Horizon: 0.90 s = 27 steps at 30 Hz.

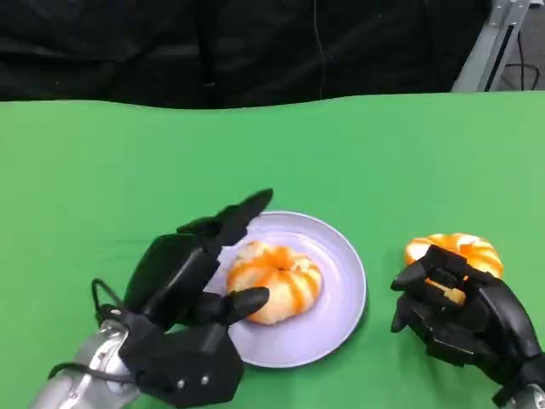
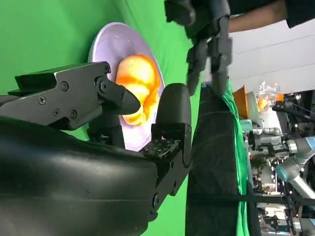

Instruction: Grasp the bread from the table and place it into the plate.

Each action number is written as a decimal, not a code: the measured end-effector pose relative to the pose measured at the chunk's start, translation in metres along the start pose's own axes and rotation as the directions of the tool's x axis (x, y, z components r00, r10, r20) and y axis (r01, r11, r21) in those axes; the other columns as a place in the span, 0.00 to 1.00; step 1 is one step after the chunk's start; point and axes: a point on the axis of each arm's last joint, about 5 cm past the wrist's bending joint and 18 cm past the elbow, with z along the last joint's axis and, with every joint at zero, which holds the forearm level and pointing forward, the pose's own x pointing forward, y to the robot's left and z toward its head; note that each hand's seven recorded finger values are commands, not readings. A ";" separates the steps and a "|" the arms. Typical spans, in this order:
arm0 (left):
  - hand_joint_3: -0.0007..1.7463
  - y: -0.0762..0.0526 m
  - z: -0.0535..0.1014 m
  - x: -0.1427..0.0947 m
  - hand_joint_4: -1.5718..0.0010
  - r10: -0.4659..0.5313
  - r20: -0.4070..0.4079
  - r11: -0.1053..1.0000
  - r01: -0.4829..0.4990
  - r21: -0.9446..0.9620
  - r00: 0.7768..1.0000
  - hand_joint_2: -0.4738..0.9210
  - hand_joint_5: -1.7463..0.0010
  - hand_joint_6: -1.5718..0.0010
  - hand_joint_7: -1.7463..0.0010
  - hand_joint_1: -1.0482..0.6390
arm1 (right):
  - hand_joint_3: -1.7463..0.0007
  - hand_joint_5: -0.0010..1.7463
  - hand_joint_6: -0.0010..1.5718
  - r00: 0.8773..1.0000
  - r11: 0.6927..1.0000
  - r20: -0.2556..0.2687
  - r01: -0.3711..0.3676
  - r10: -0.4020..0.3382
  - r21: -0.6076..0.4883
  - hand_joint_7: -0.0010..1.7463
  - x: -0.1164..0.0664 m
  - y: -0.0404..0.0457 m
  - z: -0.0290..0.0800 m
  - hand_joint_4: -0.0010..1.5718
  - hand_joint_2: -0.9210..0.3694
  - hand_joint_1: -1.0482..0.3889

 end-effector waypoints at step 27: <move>0.35 0.021 -0.003 -0.030 0.72 0.279 0.024 0.950 -0.272 -0.152 0.960 1.00 0.99 0.84 0.99 0.06 | 0.56 1.00 0.32 1.000 1.000 -0.002 -0.001 0.001 0.004 0.77 -0.001 -0.0003 -0.001 0.29 0.09 0.80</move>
